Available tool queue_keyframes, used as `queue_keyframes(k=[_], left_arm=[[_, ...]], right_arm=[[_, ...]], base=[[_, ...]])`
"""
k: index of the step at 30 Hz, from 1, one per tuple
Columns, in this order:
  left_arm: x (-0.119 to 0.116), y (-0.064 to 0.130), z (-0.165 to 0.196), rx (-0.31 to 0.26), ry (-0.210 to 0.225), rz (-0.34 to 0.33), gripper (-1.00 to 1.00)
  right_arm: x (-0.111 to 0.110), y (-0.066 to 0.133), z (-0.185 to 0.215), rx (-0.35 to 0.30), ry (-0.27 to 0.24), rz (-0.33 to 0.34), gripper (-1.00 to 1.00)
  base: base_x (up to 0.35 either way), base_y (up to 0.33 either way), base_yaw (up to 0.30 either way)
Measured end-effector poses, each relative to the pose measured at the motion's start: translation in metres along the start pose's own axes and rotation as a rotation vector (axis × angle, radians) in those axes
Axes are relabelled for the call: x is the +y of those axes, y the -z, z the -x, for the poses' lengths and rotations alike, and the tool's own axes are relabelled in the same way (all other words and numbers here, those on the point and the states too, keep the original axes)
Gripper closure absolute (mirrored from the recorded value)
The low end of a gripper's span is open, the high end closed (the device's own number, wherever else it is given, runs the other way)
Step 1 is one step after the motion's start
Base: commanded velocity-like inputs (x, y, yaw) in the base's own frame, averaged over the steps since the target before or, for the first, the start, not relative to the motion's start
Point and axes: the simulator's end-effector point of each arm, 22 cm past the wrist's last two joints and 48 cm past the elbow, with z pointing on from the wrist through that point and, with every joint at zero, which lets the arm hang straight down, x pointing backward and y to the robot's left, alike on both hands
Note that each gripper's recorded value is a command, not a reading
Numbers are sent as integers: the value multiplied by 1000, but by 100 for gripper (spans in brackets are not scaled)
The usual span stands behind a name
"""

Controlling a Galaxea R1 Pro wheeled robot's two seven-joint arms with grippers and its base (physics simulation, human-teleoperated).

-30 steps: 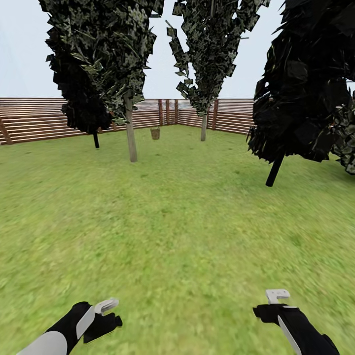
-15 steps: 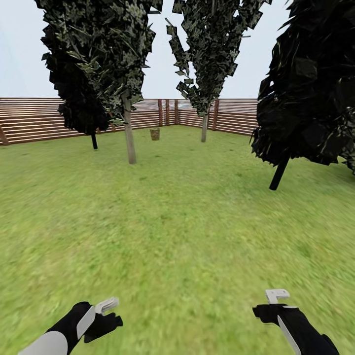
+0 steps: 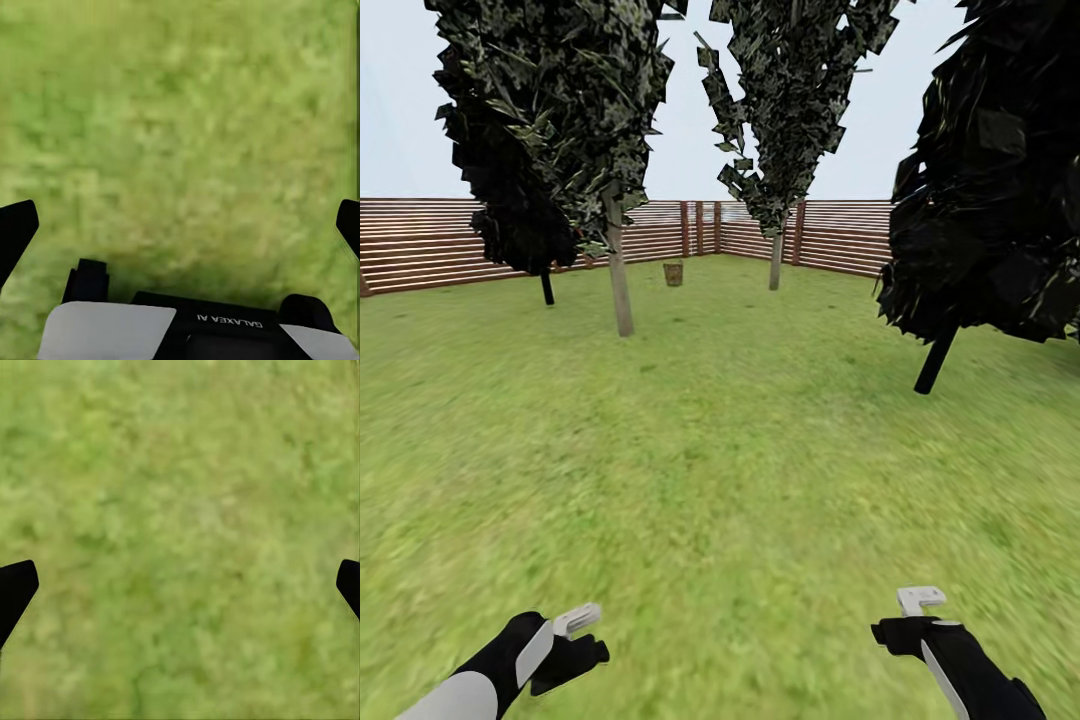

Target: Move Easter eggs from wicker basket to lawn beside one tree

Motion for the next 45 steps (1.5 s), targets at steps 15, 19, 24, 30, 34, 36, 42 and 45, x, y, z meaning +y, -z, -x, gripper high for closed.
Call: queue_keyframes(k=[15, 19, 24, 30, 34, 36, 42, 45], left_arm=[[0, 0, 0, 0, 0, 0, -100], [0, 0, 0, 0, 0, 0, -100], [0, 0, 0, 0, 0, 0, -100], [0, 0, 0, 0, 0, 0, -100], [0, 0, 0, 0, 1, 0, -100], [0, 0, 0, 0, 1, -1, -100], [0, 0, 0, 0, 1, -1, -100], [0, 0, 0, 0, 1, -1, -100]], right_arm=[[0, 0, 0, 0, 1, -1, -100], [0, 0, 0, 0, 0, -2, -100], [0, 0, 0, 0, 0, -2, -100], [0, 0, 0, 0, -1, -1, -100], [0, 0, 0, 0, 0, 1, -100], [0, 0, 0, 0, 0, 1, -100], [1, 0, 0, 0, 1, 2, -100], [1, 0, 0, 0, 1, 2, -100]], base=[[344, 0, 0], [344, 0, 0], [344, 0, 0], [344, 0, 0], [344, 0, 0], [344, 0, 0], [344, 0, 0], [344, 0, 0]])
